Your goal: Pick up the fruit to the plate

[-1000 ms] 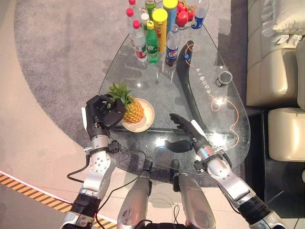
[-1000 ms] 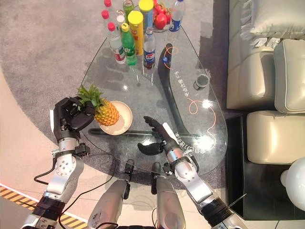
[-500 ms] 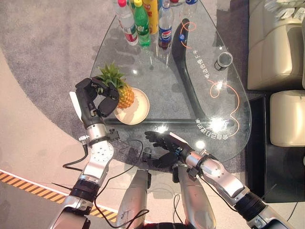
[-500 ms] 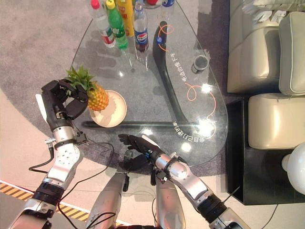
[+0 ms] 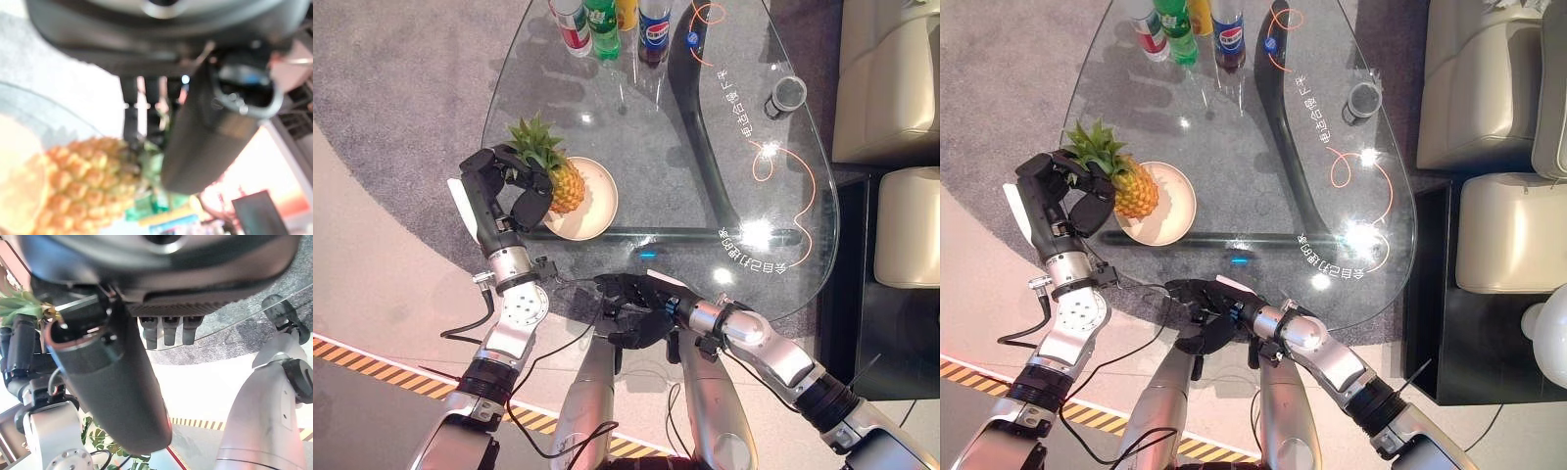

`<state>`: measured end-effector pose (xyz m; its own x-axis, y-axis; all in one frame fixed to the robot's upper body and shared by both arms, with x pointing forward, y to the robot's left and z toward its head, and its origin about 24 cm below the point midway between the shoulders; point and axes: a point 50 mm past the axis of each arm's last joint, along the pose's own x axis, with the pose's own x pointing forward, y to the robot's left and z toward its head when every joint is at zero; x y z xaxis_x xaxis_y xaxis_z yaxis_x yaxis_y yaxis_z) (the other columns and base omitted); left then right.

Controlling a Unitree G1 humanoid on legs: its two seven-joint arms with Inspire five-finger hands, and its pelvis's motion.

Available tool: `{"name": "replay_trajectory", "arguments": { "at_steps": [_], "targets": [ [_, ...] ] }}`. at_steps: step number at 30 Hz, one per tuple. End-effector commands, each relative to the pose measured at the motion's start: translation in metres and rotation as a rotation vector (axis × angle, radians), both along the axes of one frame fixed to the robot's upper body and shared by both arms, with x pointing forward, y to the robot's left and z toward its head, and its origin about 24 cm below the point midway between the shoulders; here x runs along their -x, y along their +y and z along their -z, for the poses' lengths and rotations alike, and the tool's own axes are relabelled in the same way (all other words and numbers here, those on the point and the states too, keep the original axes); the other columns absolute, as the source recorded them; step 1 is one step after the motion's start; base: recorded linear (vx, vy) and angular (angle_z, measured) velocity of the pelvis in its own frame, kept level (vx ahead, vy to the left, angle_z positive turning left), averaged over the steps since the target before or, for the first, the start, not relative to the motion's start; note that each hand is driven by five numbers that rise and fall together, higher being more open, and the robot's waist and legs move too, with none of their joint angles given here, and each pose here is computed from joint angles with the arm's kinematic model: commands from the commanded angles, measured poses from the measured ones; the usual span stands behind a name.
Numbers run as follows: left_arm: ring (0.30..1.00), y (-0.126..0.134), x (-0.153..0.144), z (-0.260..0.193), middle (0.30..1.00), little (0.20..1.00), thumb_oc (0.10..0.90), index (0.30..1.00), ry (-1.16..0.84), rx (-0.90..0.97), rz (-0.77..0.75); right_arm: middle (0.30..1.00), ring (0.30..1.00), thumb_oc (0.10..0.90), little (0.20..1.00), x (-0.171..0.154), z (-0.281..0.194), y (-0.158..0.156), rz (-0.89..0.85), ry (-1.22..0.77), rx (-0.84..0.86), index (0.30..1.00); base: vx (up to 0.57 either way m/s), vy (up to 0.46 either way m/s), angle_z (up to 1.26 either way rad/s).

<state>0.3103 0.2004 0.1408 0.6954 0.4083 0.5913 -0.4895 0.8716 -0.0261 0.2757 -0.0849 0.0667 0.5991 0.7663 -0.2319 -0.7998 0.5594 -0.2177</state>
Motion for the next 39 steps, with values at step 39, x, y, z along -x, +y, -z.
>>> {"name": "replay_trajectory", "arguments": {
  "at_steps": [39],
  "targets": [
    [0.3,-0.015,-0.006,-0.058,0.3,0.2,0.1,0.3,-0.333,-0.107,0.004,0.9,0.9,0.8,0.9,0.009,-0.05,0.039,-0.192,-0.14,-0.162,0.9,-0.01,-0.004,0.0]
  ]
}}
